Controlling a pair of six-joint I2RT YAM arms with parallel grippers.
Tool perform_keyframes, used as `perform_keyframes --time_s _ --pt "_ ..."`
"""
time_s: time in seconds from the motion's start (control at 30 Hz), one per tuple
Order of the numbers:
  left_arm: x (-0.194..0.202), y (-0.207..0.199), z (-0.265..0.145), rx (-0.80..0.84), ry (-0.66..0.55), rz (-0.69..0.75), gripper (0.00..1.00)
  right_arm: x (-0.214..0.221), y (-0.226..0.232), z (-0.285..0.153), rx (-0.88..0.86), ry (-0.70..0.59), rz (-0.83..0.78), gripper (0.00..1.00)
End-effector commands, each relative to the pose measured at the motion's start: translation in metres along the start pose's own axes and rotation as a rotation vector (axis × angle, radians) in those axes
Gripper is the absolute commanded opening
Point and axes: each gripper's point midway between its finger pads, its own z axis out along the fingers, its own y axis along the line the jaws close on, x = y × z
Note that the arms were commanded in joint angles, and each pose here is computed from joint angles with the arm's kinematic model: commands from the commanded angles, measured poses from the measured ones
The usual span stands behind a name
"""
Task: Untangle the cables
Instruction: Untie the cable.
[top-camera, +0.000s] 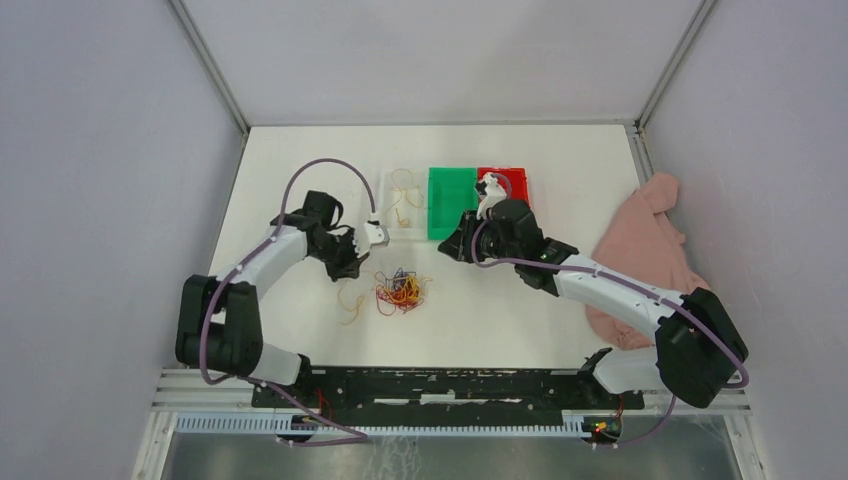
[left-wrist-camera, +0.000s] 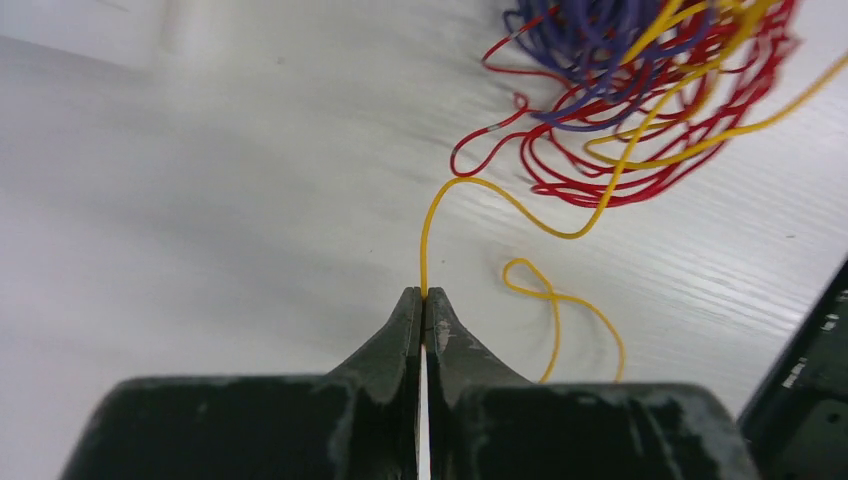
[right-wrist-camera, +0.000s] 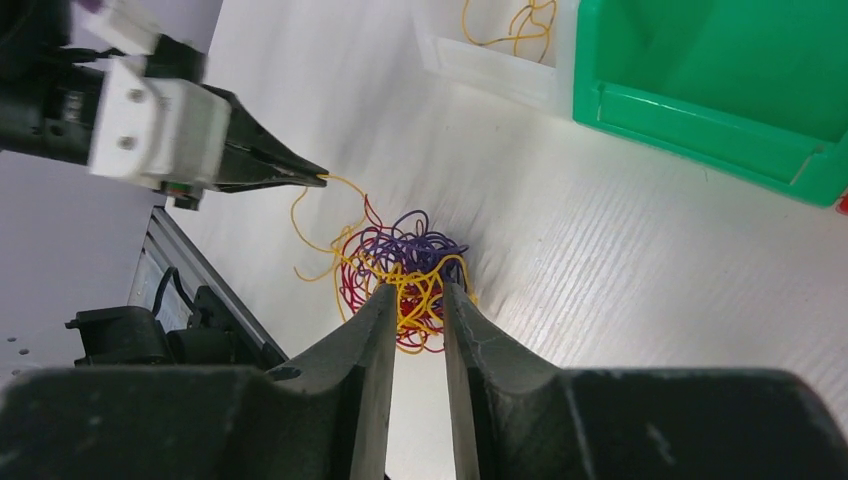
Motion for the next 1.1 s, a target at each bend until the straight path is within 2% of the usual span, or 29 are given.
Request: perform_keyframes --time_s 0.0,0.1,0.2,0.37,0.5,0.73,1.07 --pt "-0.058 -0.017 -0.055 0.018 -0.172 -0.001 0.03 -0.029 0.028 0.001 -0.082 -0.076 -0.014 0.31" --pt "-0.093 -0.017 -0.091 -0.023 -0.255 0.033 0.03 -0.035 0.036 0.000 -0.106 -0.092 -0.020 0.36" --pt "-0.120 -0.026 -0.120 -0.052 -0.312 0.081 0.03 -0.042 0.051 -0.004 -0.158 -0.119 -0.051 0.47" --pt "-0.162 -0.049 -0.158 -0.083 -0.394 0.178 0.03 -0.058 0.090 -0.017 -0.267 -0.177 -0.160 0.63" --pt "-0.192 -0.067 -0.180 -0.106 -0.445 0.253 0.03 -0.066 0.129 -0.032 -0.383 -0.224 -0.253 0.69" --pt "-0.234 -0.071 -0.221 -0.182 -0.544 0.317 0.03 -0.056 0.165 -0.043 -0.506 -0.209 -0.312 0.71" --pt "-0.277 -0.086 -0.272 -0.211 -0.678 0.401 0.03 -0.055 0.162 -0.019 -0.445 -0.179 -0.281 0.64"
